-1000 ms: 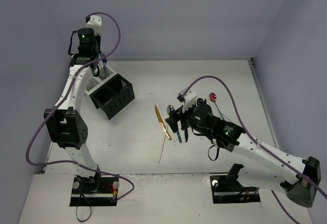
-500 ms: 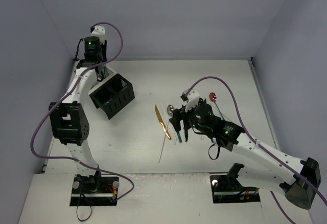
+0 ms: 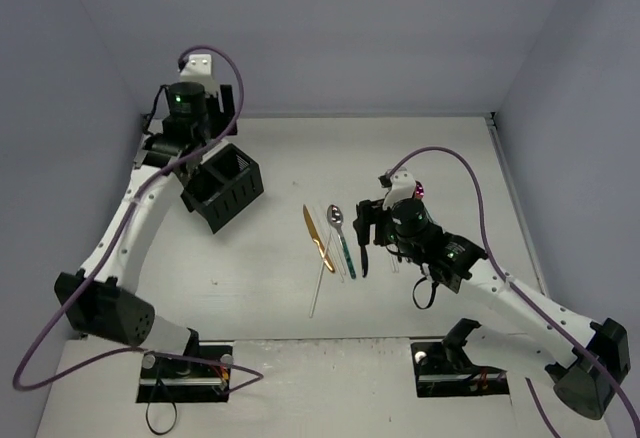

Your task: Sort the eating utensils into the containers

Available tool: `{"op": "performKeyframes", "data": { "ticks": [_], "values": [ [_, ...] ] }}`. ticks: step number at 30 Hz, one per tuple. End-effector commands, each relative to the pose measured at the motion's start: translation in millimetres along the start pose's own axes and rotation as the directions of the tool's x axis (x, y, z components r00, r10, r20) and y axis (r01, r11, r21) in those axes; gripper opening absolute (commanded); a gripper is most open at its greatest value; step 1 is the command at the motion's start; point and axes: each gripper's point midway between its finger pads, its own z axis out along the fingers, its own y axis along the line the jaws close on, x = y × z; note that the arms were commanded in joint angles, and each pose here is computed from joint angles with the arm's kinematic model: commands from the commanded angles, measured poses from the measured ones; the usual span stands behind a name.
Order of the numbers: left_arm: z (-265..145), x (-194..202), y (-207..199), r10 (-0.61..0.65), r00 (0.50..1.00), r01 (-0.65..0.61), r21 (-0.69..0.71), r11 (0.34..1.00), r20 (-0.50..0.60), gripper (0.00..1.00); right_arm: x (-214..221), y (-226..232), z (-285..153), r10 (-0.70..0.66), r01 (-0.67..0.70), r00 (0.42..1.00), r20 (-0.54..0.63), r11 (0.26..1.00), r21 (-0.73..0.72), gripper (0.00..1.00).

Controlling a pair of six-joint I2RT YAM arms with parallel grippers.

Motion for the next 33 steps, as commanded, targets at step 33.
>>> {"op": "performKeyframes", "data": {
  "ticks": [33],
  "values": [
    [-102.9, 182.8, -19.7, -0.046, 0.969, 0.085, 0.153, 0.985, -0.242, 0.83, 103.0, 4.0, 110.9, -0.033, 0.079, 0.904, -0.425, 0.993, 0.09, 0.44]
  ]
}}
